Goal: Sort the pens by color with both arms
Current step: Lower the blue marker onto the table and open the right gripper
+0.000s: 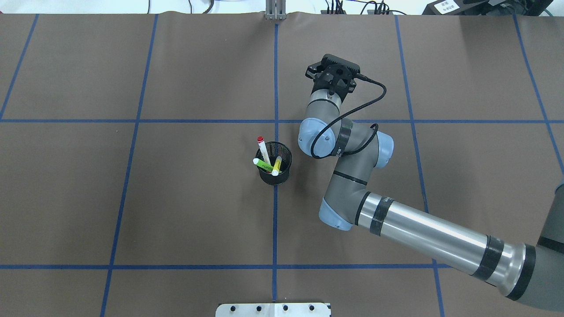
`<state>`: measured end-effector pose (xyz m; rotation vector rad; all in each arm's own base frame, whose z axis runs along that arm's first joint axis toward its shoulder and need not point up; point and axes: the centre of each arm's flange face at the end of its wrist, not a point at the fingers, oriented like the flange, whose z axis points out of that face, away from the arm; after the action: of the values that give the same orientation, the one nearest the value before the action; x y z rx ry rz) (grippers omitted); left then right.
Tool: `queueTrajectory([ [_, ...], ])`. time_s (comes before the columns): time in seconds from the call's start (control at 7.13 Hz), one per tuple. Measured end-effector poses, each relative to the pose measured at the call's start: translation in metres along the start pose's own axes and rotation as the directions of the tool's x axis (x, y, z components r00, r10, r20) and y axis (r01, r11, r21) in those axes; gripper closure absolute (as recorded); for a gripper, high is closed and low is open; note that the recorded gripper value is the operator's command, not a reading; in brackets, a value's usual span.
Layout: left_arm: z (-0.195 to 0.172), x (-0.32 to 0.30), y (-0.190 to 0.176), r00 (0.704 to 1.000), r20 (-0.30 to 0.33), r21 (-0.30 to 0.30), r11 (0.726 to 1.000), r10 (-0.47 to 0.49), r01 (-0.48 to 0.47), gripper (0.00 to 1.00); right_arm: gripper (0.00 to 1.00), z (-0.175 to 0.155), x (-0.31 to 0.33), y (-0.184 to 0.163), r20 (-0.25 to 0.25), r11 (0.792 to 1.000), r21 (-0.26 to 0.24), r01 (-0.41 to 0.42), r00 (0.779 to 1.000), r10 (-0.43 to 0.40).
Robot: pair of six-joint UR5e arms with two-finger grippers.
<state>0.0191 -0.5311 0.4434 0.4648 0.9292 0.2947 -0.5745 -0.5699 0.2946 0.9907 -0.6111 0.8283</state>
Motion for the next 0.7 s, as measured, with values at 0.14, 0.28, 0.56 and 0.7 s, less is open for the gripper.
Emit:
queueTrajectory([
  [0.14,0.000,0.000,0.000,1.000,0.000,0.000,1.000,0.000,0.000,0.00,0.83,-0.007,-0.005,0.002,0.011,1.000,-0.004,-0.018,1.000,0.018],
  [0.28,0.000,0.000,0.000,1.000,0.000,0.000,1.000,0.000,0.000,0.00,0.67,-0.013,-0.010,0.004,0.019,1.000,-0.006,-0.028,0.999,0.028],
  [0.56,0.000,0.000,0.000,1.000,0.000,-0.001,1.000,0.000,0.000,0.00,0.01,-0.023,-0.017,0.011,0.031,0.999,-0.006,-0.032,0.999,0.032],
  [0.7,0.000,0.000,0.000,1.000,0.000,-0.001,1.000,0.000,0.000,0.00,0.01,-0.025,-0.019,0.011,0.035,0.999,-0.006,-0.035,0.999,0.035],
])
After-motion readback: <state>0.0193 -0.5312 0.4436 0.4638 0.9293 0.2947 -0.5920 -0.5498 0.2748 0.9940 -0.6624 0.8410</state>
